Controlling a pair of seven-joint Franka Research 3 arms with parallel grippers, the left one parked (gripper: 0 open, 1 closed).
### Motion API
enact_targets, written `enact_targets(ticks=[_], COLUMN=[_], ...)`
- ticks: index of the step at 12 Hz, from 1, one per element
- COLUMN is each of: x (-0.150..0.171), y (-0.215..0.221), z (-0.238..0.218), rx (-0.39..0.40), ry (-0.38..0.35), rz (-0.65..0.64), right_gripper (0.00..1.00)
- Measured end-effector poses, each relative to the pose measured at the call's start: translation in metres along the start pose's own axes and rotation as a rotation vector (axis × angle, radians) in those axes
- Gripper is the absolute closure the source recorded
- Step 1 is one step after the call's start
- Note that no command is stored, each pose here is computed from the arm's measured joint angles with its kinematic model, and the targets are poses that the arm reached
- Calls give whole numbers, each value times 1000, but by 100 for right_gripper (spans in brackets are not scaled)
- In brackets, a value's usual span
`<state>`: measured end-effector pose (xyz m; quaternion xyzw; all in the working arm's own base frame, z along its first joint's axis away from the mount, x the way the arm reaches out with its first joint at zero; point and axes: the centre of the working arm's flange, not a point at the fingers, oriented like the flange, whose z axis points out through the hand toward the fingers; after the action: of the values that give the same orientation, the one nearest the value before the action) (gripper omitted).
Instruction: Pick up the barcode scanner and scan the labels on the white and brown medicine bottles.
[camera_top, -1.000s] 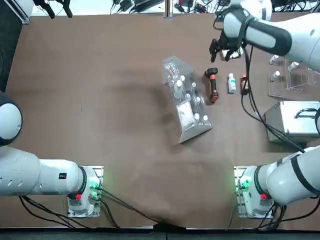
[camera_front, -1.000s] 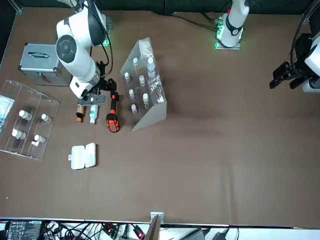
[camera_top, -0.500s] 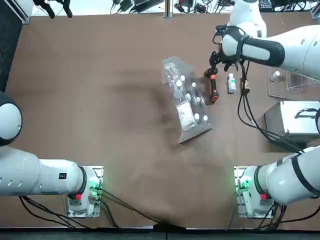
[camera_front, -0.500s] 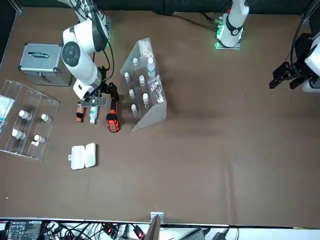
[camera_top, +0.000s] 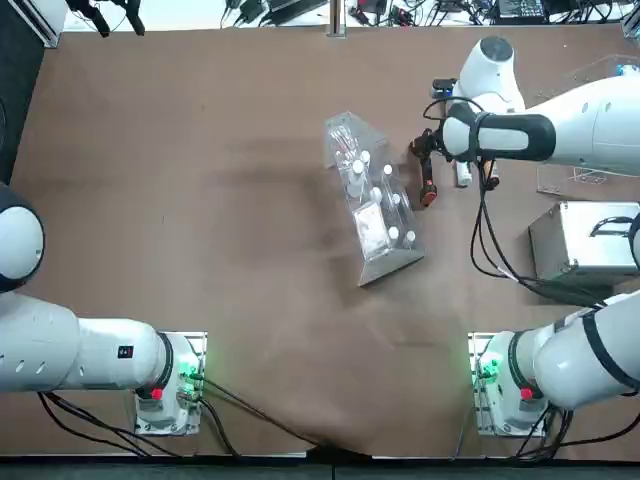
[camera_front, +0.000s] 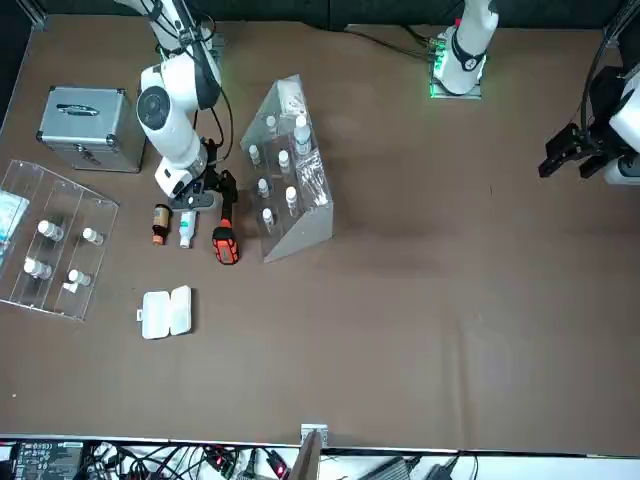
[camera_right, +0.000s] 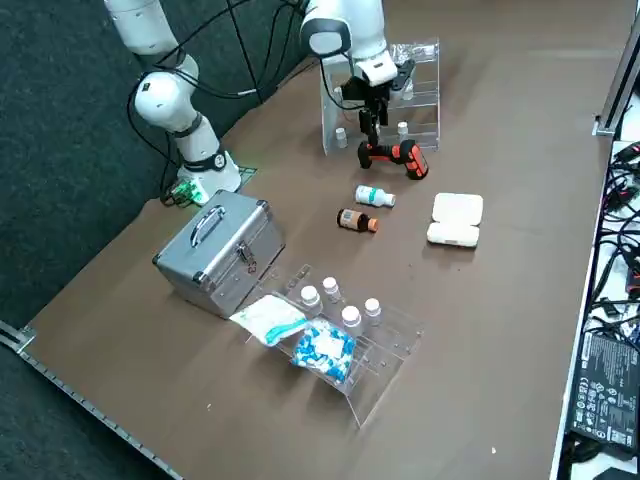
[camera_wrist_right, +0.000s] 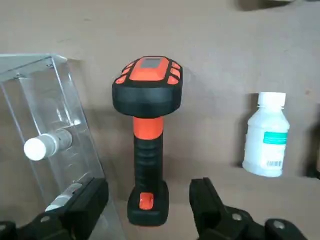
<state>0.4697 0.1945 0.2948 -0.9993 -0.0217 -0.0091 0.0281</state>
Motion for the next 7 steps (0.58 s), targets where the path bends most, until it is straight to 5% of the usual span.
enact_targets(ticks=[7], x=[8], y=[0], z=[43], rx=[10], ry=[80], rz=[33], right_gripper=[0])
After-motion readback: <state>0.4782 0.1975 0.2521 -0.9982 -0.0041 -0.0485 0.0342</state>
